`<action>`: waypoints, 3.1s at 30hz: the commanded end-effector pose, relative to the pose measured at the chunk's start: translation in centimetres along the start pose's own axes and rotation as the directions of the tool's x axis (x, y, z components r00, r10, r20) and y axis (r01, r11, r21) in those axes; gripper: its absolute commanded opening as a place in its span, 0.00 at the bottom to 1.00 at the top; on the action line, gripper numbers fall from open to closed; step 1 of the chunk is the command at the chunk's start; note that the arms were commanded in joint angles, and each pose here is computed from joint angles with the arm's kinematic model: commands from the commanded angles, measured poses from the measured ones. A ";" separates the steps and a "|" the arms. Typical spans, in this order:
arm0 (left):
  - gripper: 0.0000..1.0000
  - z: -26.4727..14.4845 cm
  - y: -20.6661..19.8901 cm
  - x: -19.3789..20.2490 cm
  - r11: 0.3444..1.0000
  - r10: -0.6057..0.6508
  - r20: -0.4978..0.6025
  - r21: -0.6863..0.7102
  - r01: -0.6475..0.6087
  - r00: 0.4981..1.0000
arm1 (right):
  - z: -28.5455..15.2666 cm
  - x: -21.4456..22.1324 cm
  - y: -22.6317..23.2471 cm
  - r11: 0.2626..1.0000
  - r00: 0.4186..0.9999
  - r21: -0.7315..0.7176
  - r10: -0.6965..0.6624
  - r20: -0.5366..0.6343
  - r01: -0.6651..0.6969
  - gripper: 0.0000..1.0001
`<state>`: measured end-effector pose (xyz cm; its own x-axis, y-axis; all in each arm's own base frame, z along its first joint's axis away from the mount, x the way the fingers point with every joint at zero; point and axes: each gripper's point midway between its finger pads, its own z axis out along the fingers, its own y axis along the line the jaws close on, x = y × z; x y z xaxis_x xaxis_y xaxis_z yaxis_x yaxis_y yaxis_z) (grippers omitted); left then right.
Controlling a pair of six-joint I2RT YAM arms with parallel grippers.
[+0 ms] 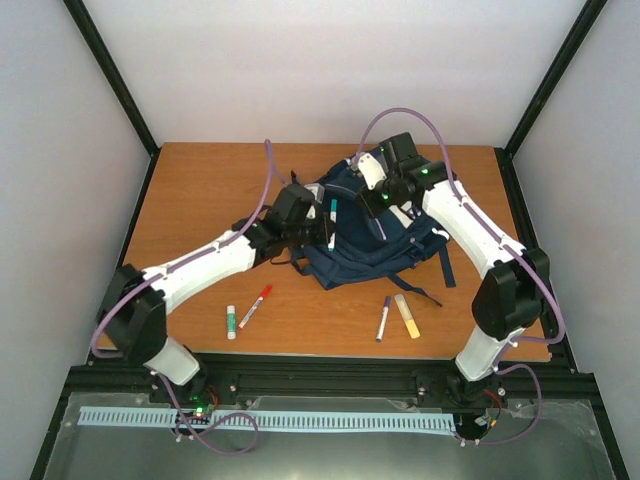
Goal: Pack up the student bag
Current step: Place the stationery in the student bag, then pick up the stationery from the center of the board.
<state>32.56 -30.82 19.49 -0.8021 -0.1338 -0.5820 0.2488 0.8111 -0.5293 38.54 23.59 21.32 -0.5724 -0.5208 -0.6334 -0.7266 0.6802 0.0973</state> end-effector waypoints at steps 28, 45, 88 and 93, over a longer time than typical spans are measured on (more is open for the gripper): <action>0.08 13.4 -3.1 -7.0 0.762 -0.615 -0.018 0.241 0.601 0.788 | -4.6 -4.0 0.5 0.998 0.983 -0.066 0.019 0.182 -0.007 0.03; 0.49 9.1 -3.5 -6.4 0.851 -0.499 0.010 0.194 0.488 0.866 | -3.3 -2.2 -1.4 0.997 0.983 -0.068 0.043 0.177 -0.031 0.03; 0.46 8.0 -7.7 21.4 0.798 0.464 -0.383 -0.211 -0.565 0.799 | -4.9 1.9 -5.2 0.995 0.965 -0.024 0.097 0.244 -0.094 0.03; 0.46 8.7 -6.6 22.2 0.783 0.454 -0.411 -0.238 -0.574 0.790 | -5.1 1.9 -5.2 0.995 0.963 -0.036 0.103 0.251 -0.097 0.03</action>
<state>17.21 -44.42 4.56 -0.7392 0.5059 -0.4446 0.5562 0.8308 0.0206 39.25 17.10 21.69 -0.5678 -0.3263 -0.7557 -0.6776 0.7066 0.2040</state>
